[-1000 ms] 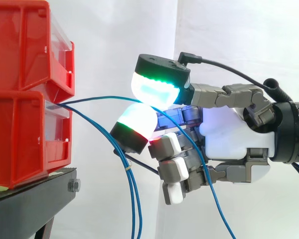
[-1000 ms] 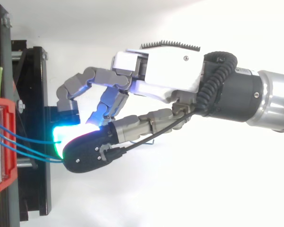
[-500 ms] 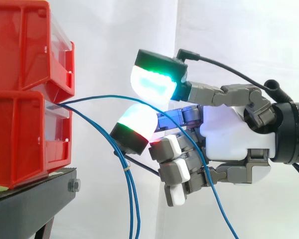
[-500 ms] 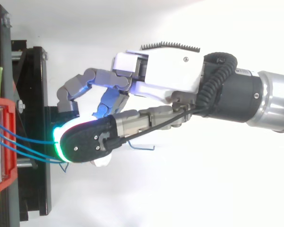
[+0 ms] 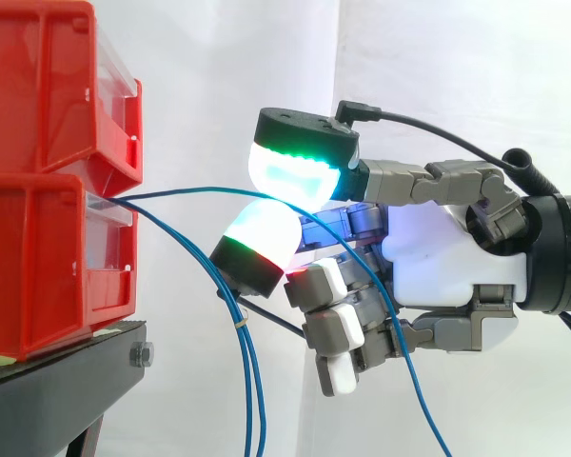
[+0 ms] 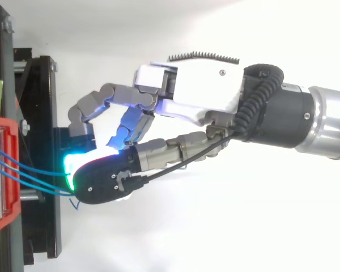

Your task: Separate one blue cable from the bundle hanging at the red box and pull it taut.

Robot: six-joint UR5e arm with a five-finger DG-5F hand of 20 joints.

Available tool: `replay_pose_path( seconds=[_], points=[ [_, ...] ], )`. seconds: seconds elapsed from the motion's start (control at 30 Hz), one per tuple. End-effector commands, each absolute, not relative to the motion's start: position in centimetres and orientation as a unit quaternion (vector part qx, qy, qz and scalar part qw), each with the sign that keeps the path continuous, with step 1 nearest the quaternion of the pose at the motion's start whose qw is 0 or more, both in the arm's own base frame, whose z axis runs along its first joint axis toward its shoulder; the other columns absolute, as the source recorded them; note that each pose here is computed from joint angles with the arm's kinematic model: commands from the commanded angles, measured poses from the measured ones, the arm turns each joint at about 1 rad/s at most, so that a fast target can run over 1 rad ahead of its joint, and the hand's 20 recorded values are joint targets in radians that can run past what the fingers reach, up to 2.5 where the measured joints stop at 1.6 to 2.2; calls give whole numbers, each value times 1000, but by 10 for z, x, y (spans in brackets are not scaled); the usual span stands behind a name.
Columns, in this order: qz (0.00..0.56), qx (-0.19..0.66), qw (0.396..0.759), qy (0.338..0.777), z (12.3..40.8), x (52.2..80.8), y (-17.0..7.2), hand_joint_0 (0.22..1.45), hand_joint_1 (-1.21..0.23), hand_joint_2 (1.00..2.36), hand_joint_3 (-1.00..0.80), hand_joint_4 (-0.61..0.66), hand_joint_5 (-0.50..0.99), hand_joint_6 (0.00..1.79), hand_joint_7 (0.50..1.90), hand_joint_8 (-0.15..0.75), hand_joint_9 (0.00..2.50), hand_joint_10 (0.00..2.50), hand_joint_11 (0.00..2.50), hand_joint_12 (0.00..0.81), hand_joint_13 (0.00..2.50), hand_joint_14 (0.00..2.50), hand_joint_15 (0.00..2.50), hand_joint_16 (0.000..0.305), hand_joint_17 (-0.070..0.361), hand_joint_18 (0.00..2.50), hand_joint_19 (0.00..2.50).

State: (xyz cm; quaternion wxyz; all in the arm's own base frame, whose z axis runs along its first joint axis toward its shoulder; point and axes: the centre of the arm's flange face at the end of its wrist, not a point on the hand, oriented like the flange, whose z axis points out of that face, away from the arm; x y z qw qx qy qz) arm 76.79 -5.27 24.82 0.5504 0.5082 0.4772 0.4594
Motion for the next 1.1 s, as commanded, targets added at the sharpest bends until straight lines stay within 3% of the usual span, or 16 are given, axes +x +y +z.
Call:
replay_pose_path(
  seconds=[0.0, 0.2, 0.57, 1.07],
  points=[
    [459, 508, 550, 477, 248, 768, -53, 641, -741, 1018, -168, 120, -199, 851, 1124, 351, 1118, 22, 920, 424, 1133, 24, 762, 49, 109, 991, 653],
    [459, 509, 551, 476, 248, 768, -53, 627, -709, 1012, -351, 139, -200, 849, 1115, 350, 1113, 22, 911, 421, 1127, 24, 760, 48, 107, 979, 650],
    [458, 510, 551, 476, 248, 768, -52, 617, -618, 1004, -449, 153, -191, 847, 1129, 359, 1135, 21, 909, 420, 1138, 24, 756, 47, 106, 984, 652],
    [457, 510, 551, 477, 248, 767, -52, 640, -762, 1023, -162, 64, -191, 875, 1223, 356, 1119, 22, 920, 425, 1133, 24, 753, 47, 105, 989, 640]
  ],
)
